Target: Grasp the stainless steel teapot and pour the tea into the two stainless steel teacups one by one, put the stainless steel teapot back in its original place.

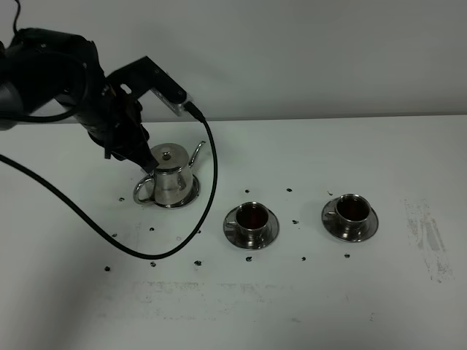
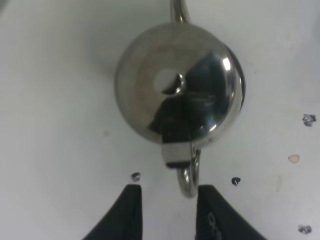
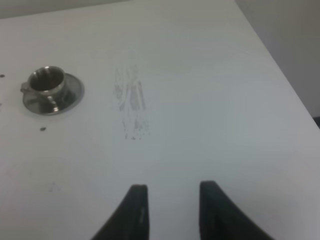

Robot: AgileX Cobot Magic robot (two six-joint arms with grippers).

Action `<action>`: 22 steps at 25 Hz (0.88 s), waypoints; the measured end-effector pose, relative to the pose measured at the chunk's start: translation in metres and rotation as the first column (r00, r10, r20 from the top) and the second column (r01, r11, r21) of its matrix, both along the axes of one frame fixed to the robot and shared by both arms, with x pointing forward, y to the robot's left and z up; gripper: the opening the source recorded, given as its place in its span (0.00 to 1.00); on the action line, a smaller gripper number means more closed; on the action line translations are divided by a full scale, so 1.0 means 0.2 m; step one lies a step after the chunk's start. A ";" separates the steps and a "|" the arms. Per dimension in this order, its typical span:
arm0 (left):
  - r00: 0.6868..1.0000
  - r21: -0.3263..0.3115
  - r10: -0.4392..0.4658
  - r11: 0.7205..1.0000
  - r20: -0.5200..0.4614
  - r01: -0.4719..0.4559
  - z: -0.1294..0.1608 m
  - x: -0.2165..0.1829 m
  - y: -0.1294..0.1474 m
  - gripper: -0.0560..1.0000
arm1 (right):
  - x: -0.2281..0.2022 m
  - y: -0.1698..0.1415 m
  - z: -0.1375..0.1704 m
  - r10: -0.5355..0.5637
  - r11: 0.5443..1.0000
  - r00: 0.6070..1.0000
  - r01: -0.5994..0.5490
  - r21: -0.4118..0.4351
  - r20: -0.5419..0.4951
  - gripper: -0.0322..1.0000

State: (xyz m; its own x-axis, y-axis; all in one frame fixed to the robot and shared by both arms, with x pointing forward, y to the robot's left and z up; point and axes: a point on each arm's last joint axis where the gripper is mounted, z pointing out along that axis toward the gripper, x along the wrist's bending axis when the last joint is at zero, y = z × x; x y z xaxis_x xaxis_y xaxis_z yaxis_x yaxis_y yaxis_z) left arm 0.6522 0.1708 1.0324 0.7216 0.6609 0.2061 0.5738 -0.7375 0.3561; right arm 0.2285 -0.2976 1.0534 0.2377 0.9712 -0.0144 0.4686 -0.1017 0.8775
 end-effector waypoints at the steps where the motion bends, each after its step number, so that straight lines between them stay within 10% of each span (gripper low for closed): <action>1: 1.000 -0.006 0.000 1.000 0.014 0.000 0.05 -0.03 0.01 0.33 | 0.00 0.00 0.00 0.000 1.000 1.000 0.000 0.000 0.000 0.26; 22: 0.939 -0.062 0.208 0.978 0.274 -0.199 0.67 -0.99 0.56 0.33 | 0.00 0.00 0.00 0.000 1.000 1.000 0.000 0.000 0.000 0.26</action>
State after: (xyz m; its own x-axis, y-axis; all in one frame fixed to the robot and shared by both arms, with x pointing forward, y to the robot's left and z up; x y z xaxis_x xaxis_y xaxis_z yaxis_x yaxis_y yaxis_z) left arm 0.4541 0.2820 1.1672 0.4884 0.7973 0.3547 0.5854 -0.6008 0.5444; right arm 0.2285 -0.2976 1.0534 0.2377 0.9712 -0.0144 0.4686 -0.1017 0.8775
